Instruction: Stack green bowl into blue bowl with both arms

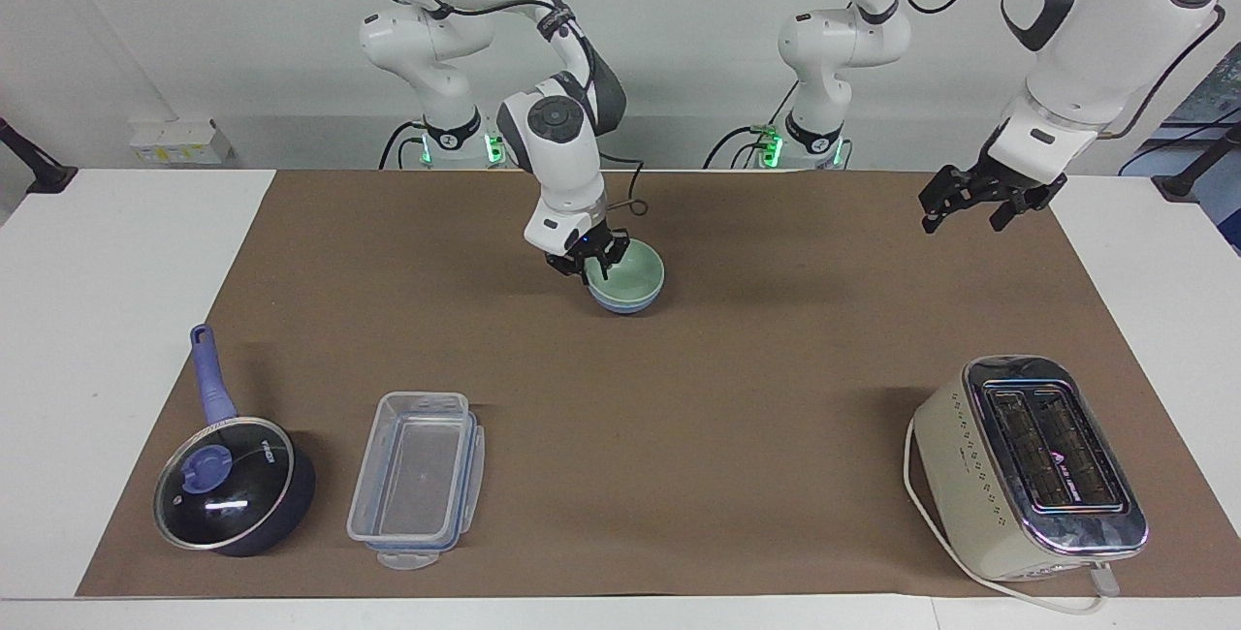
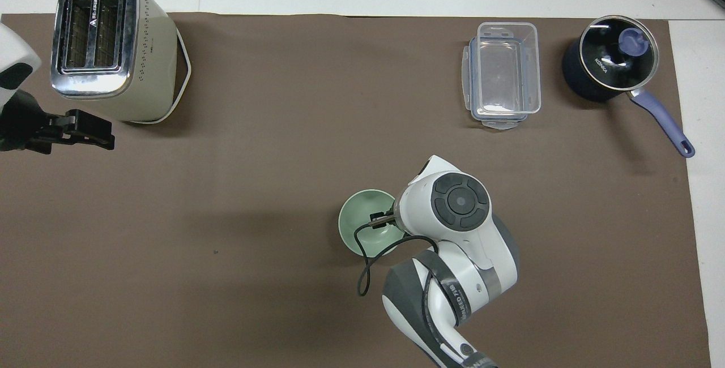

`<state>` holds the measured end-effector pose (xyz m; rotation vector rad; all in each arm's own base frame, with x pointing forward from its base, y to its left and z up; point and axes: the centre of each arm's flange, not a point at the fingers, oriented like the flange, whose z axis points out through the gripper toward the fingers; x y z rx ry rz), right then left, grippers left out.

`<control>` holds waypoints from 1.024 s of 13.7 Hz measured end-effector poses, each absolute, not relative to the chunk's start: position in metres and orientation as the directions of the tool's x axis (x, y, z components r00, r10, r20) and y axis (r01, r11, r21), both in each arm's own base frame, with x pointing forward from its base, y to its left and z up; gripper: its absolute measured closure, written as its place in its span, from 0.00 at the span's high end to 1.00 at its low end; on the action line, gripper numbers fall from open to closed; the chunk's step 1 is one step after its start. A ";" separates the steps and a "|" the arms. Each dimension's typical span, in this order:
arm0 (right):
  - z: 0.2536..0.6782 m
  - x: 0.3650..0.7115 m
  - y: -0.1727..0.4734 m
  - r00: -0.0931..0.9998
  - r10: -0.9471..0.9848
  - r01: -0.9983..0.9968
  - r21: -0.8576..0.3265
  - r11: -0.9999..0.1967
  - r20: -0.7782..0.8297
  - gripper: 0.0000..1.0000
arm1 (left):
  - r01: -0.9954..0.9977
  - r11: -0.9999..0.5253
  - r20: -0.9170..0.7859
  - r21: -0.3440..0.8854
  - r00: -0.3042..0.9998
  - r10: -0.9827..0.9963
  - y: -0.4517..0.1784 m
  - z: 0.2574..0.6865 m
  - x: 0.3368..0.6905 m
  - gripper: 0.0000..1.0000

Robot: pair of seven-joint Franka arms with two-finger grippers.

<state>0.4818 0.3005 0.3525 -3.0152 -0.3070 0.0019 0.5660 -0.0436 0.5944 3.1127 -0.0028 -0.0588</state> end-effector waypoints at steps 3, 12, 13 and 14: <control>0.377 0.491 0.293 0.982 0.180 0.185 -0.118 -0.976 0.052 0.78 | -0.001 -1.000 -0.038 0.028 0.999 -0.002 -0.044 0.594 0.566 1.00; 0.531 0.542 0.152 0.994 -0.039 -0.028 -0.107 -0.994 0.103 1.00 | -0.001 -1.000 -0.038 0.028 0.999 -0.002 -0.044 0.594 0.566 1.00; 0.549 0.549 0.131 0.992 -0.059 -0.048 -0.098 -0.994 0.110 1.00 | -0.001 -1.000 -0.038 0.028 0.999 -0.002 -0.044 0.594 0.566 1.00; 0.565 0.555 0.112 0.990 -0.072 -0.063 -0.076 -0.995 0.120 1.00 | -0.001 -1.000 -0.038 0.028 0.999 -0.002 -0.044 0.594 0.566 1.00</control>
